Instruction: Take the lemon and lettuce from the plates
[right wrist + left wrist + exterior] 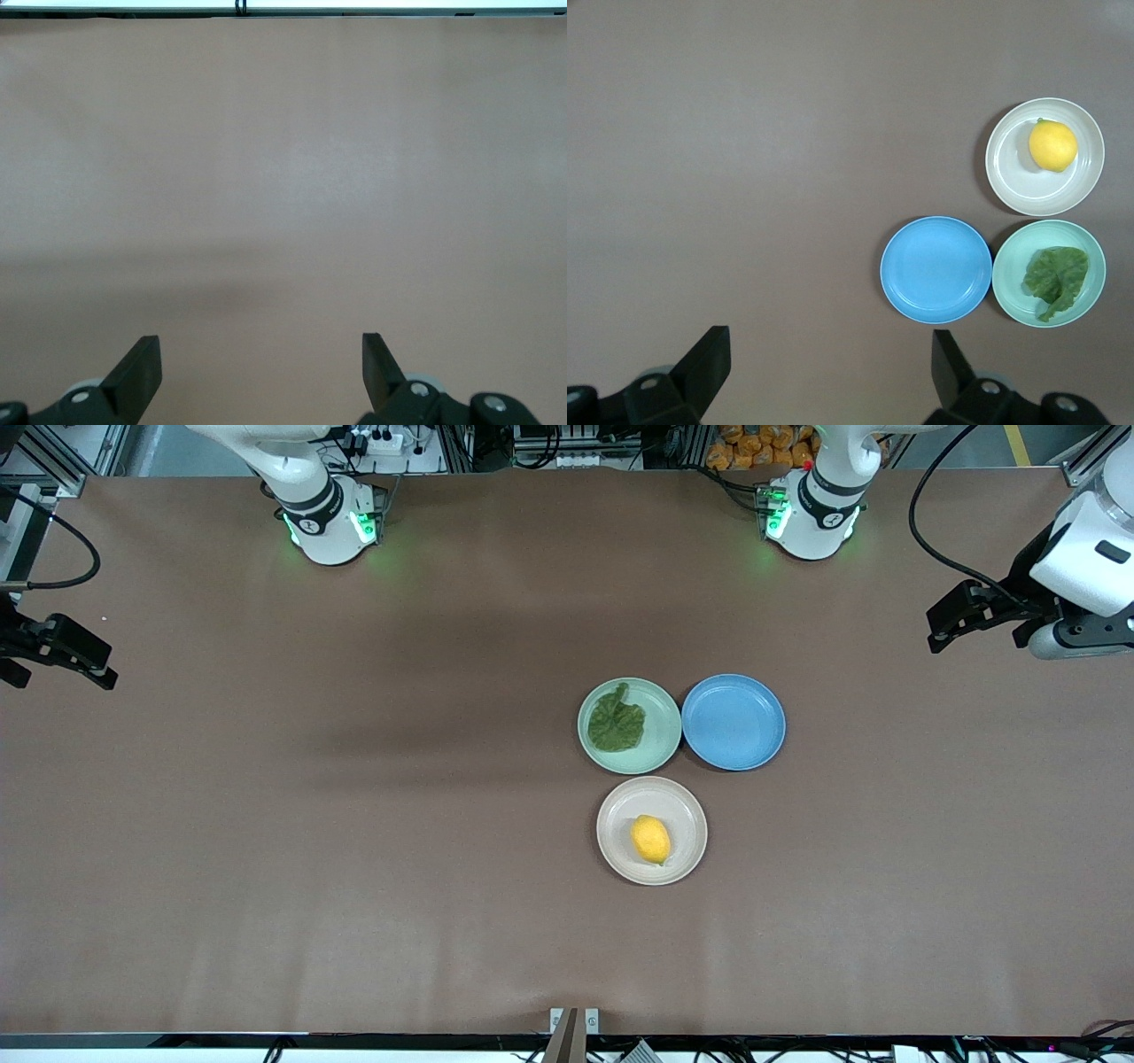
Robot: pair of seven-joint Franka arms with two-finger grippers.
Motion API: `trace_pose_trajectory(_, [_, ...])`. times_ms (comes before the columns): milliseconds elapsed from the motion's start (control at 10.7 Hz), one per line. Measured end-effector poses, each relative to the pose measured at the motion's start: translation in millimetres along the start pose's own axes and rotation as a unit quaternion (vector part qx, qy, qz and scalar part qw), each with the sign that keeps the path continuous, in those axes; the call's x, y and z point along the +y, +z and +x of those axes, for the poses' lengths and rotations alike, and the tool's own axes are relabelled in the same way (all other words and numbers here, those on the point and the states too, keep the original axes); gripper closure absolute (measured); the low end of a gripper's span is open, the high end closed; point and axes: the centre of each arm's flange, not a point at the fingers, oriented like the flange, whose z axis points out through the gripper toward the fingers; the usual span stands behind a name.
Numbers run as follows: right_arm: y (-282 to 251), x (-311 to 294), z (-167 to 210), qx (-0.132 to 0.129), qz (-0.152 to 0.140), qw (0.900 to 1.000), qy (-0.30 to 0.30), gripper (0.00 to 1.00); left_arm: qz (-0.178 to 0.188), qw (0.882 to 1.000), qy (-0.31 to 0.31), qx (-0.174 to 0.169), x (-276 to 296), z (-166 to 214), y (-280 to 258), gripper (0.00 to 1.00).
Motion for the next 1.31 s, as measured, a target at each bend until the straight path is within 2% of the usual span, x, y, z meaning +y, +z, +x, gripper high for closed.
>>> trace_pose_trajectory(938, [-0.2,-6.4,-0.1,0.000,0.002,1.000,0.000,0.00,0.001,1.000,-0.001,-0.008,-1.3,4.0,7.9,0.00])
trace_pose_trajectory(1312, [-1.1,-61.1,-3.1,0.001,0.010,0.999,0.036,0.00,0.002,1.000,-0.001,-0.014,-1.0,7.2,13.9,0.00])
